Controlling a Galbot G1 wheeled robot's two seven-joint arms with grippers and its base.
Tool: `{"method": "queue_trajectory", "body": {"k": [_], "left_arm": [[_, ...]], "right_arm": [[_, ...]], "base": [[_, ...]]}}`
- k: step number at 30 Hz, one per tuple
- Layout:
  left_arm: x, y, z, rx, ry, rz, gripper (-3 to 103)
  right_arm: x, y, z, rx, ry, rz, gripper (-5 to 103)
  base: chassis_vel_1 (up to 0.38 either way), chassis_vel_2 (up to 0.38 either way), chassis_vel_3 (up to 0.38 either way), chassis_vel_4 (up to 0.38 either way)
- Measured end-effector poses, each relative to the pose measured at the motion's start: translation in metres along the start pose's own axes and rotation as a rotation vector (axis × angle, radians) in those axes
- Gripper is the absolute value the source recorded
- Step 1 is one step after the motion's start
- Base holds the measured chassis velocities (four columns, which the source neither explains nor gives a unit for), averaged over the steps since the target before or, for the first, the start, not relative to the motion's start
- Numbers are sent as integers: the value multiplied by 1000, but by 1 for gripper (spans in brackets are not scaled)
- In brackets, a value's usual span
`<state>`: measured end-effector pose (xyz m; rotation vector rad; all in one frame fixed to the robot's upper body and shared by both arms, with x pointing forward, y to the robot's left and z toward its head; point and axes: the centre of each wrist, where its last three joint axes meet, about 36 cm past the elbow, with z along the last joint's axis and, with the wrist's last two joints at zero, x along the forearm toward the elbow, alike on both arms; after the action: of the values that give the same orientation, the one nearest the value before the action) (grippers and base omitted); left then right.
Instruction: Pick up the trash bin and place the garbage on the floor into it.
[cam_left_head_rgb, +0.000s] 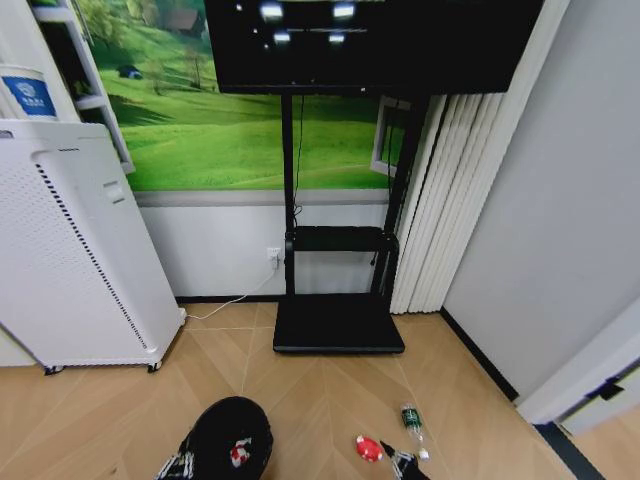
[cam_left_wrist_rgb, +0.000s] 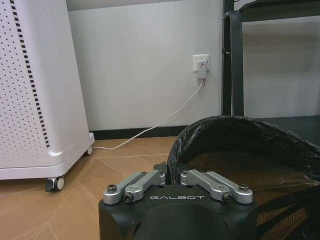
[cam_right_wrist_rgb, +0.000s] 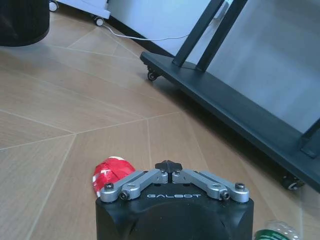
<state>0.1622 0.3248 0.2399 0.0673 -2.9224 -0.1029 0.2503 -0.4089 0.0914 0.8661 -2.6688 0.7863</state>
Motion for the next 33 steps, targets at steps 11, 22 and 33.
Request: {"method": "queue_trajectory", "body": {"k": [11,22,33], "left_arm": [[19,10,5,-30,18,-16,7],[41,38,3,-69,35,-73,7],[48,42,-1,-72,42,-96,7]], "right_arm": [[4,14,-2,43,-19,-17,27],[-5,26,-4,47,-28,-67,71],[-17,32,0,90,-21,-130,100]], "base": [[0,0,0,0],[0,0,0,0],[0,0,0,0]]}}
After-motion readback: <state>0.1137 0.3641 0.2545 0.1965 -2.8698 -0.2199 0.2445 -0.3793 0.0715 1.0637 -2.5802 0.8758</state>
